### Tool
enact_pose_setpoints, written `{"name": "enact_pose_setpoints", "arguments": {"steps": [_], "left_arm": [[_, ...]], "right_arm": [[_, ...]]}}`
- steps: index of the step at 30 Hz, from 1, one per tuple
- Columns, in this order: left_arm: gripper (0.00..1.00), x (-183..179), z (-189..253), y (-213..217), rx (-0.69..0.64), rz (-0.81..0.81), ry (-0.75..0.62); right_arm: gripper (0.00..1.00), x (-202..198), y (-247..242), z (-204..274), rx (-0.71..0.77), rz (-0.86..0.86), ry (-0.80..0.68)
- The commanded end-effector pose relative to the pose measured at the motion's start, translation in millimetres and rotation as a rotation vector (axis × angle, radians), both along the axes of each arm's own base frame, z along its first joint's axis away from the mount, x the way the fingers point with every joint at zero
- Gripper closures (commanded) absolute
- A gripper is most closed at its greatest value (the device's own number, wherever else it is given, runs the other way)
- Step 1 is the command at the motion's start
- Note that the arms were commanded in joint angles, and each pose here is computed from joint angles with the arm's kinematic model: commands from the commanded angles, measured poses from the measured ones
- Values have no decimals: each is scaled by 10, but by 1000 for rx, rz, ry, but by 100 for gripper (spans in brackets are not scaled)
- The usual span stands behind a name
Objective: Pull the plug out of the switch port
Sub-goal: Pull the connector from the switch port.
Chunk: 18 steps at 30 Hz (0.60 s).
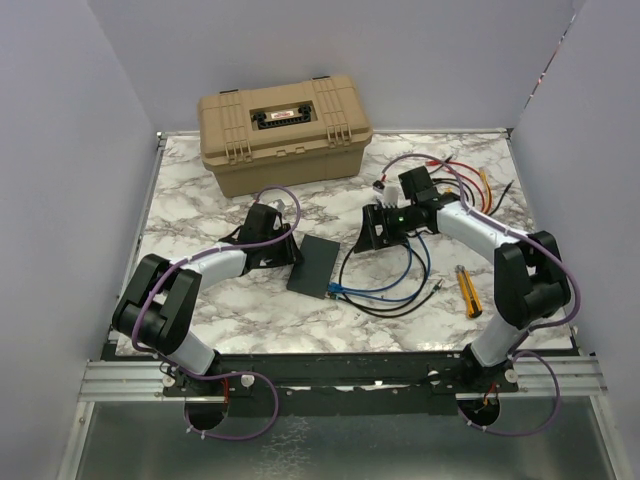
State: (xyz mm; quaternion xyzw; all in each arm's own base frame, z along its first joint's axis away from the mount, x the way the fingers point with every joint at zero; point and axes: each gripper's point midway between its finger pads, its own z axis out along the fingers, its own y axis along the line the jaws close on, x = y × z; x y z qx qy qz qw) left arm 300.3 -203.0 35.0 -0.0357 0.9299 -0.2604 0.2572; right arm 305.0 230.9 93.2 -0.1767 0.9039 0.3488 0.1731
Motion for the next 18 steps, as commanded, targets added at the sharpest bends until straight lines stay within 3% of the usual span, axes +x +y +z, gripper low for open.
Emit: {"name": "enact_pose_setpoints", "arguments": {"steps": [1,18], "left_arm": [[65,-567,-499,253,129,-29,222],[64,-703,-563,86,75,-44,255]], "right_arm": [[17,-118,199,-23,74,76,17],[23,-162,700,-285,236,162,218]]}}
